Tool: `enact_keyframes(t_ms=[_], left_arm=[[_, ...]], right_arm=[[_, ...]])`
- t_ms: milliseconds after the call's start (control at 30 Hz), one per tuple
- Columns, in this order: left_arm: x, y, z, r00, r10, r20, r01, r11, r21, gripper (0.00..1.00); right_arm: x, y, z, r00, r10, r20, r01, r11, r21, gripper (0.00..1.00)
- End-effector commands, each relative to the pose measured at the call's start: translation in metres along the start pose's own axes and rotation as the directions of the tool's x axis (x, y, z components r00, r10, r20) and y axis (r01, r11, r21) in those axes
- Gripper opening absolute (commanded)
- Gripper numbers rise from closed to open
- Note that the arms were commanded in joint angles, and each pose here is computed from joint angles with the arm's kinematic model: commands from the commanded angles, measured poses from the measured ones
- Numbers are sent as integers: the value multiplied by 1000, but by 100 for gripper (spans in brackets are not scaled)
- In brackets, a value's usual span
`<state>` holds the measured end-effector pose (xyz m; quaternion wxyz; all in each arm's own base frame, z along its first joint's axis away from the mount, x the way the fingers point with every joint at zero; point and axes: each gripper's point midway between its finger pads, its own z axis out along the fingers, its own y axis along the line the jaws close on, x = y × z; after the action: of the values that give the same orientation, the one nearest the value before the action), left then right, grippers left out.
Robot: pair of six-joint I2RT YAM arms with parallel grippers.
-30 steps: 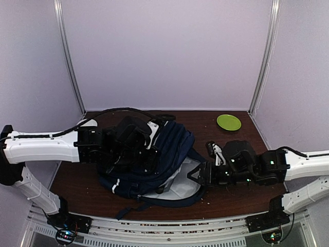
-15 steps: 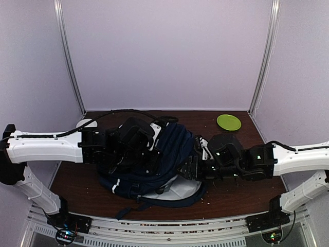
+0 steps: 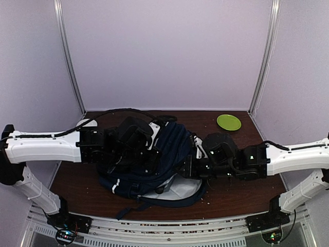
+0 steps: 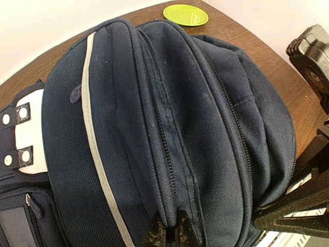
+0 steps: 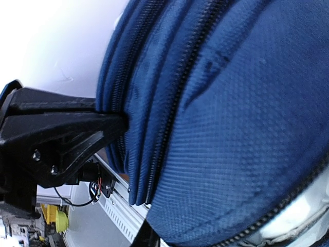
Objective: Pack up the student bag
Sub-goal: Adjust the student bag at the center of the board.
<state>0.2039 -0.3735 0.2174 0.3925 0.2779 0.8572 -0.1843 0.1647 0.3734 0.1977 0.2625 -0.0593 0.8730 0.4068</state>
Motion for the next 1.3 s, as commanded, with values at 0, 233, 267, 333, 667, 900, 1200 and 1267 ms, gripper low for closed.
enact_keyframes(t_ms=[0, 233, 267, 333, 667, 900, 1200, 1267], left_arm=[[-36, 14, -26, 990, -49, 131, 52, 998, -18, 0], [-46, 22, -53, 981, -77, 177, 80, 997, -9, 0], [-48, 23, -57, 979, -80, 187, 83, 997, -6, 0], [-51, 26, -64, 975, -86, 204, 88, 996, -4, 0], [-44, 29, -66, 976, -89, 198, 92, 996, -2, 0], [-41, 27, -65, 978, -88, 188, 87, 996, 11, 0], [-3, 44, -75, 985, -74, 158, 72, 997, 17, 0], [3, 49, -82, 982, -84, 169, 81, 996, 24, 0]], right_arm=[[-10, 33, -10, 995, -90, 34, 94, 986, -138, 10], [12, -3, -7, 984, -177, -25, 175, 983, -57, 4], [16, -12, -5, 984, -173, -34, 172, 984, -36, 4], [22, -25, -6, 987, -156, -38, 156, 988, -7, 4], [10, -10, -32, 986, -161, 40, 164, 980, -112, 42], [-16, 21, -48, 977, -118, 178, 159, 959, -235, 53], [-62, -2, -80, 914, 35, 404, 49, 979, -196, 59], [-63, -19, -77, 911, 48, 411, 18, 988, -154, 59]])
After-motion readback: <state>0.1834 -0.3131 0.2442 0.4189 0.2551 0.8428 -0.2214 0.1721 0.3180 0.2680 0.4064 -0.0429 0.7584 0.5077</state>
